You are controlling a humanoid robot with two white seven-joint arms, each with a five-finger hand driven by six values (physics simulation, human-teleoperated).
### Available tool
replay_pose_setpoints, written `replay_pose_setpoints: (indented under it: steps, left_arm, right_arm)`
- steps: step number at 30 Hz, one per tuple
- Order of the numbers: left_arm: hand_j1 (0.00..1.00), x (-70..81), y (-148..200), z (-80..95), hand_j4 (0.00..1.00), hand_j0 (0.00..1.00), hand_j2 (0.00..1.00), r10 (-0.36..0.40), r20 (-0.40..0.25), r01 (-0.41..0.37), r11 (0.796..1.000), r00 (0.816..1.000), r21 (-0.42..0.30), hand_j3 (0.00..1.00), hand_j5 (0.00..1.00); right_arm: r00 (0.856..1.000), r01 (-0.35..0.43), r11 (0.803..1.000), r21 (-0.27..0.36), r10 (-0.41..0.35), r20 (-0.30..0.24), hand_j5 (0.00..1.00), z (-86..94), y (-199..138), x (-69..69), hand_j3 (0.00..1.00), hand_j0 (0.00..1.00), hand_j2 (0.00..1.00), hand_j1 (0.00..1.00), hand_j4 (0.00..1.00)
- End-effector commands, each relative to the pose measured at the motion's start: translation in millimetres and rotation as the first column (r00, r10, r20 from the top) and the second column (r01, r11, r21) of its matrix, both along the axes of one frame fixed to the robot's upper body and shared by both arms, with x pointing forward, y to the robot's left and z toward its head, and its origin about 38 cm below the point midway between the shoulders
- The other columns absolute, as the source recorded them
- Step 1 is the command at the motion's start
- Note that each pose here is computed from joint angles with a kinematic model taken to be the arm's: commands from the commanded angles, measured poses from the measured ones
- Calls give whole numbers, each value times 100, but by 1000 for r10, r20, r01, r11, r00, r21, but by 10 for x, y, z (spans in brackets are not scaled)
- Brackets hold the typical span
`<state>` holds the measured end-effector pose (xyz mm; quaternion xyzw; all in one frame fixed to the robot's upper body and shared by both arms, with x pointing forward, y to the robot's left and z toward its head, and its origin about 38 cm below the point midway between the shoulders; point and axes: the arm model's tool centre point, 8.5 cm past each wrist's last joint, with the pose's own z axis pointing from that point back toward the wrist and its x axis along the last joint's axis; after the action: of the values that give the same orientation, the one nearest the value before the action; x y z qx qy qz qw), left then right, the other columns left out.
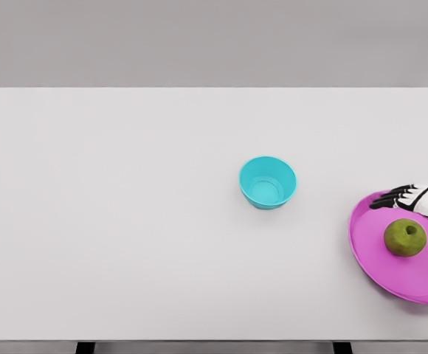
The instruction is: Put the apple from the pink plate into the blue bowl with your right arm
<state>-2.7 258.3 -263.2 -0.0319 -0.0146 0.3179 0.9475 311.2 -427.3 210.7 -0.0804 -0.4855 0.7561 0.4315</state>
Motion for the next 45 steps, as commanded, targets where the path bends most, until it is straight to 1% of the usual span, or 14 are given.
replay_pose_setpoints:
  steps: [1, 6, 8, 15, 17, 26, 27, 28, 29, 31, 33, 37, 39, 45]
  left_arm:
    - [100, 0, 0, 0, 100, 100, 100, 0, 0, 0, 1000, 1000, 0, 100, 100]
    - [100, 0, 0, 0, 100, 100, 100, 0, 0, 0, 1000, 1000, 0, 100, 100]
    - [100, 1, 1, 0, 100, 100, 100, 0, 1, 0, 1000, 1000, 0, 100, 100]
    - [100, 0, 0, 0, 100, 100, 100, 0, 0, 0, 1000, 1000, 0, 100, 100]
    - [100, 1, 0, 0, 100, 100, 100, -1, 1, 1, 1000, 1000, 0, 100, 100]
    - [100, 0, 0, 0, 100, 100, 100, 0, 0, 0, 1000, 1000, 0, 100, 100]
    - [100, 1, 1, 0, 100, 100, 100, 0, 1, 0, 1000, 1000, 0, 100, 100]
    - [100, 0, 0, 0, 100, 100, 100, 0, 0, 0, 1000, 1000, 0, 100, 100]
    - [100, 1, 1, 0, 100, 100, 100, 0, 1, 0, 1000, 1000, 0, 100, 100]
    - [100, 0, 0, 0, 100, 100, 100, 0, 0, 0, 1000, 1000, 0, 100, 100]
    - [100, 0, 0, 0, 100, 100, 100, 0, 0, 0, 1000, 1000, 0, 100, 100]
    - [100, 0, 0, 0, 100, 100, 100, 0, 0, 0, 1000, 1000, 0, 100, 100]
    - [100, 1, 1, 0, 100, 100, 100, 0, 1, 0, 1000, 1000, 0, 100, 100]
    - [100, 1, 1, 0, 100, 100, 100, 0, 1, 0, 1000, 1000, 0, 100, 100]
  right_arm:
    - [1000, 9, 1000, 0, -9, -6, 100, -18, -22, -8, 100, 100, 100, 100, 100]
    - [999, -4, 1000, 7, 4, -36, 100, -145, 32, -24, 100, 100, 100, 100, 100]
    - [999, -3, 1000, -12, 2, -40, 100, -214, 5, 29, 100, 100, 100, 100, 100]
    - [999, 2, 1000, -16, -3, -50, 100, -282, -8, 54, 100, 100, 100, 100, 100]
    - [998, 6, 1000, -19, -7, -54, 100, -340, -9, 112, 100, 100, 100, 100, 100]
    - [998, 4, 1000, -21, -5, -65, 99, -380, -5, 94, 99, 99, 99, 99, 99]
    - [998, 5, 1000, -24, -7, -64, 93, -381, -15, 96, 93, 93, 93, 93, 93]
    - [998, -3, 999, -48, 0, -61, 77, -398, -38, 96, 77, 77, 77, 77, 77]
    - [998, -8, 999, -47, 5, -61, 72, -413, -17, 114, 72, 72, 72, 72, 72]
    - [998, -3, 999, -52, -1, -60, 54, -418, -41, 123, 54, 54, 54, 54, 54]
    - [998, -9, 998, -61, 5, -59, 45, -426, -42, 124, 45, 45, 45, 45, 45]
    - [999, -7, 998, -58, 4, -53, 33, -419, -40, 129, 33, 33, 33, 33, 33]
    - [999, -10, 999, -48, 8, -44, 33, -410, -10, 146, 33, 33, 33, 33, 33]
    - [994, -65, 998, 15, 63, 90, 32, 96, 267, 374, 32, 32, 32, 32, 32]
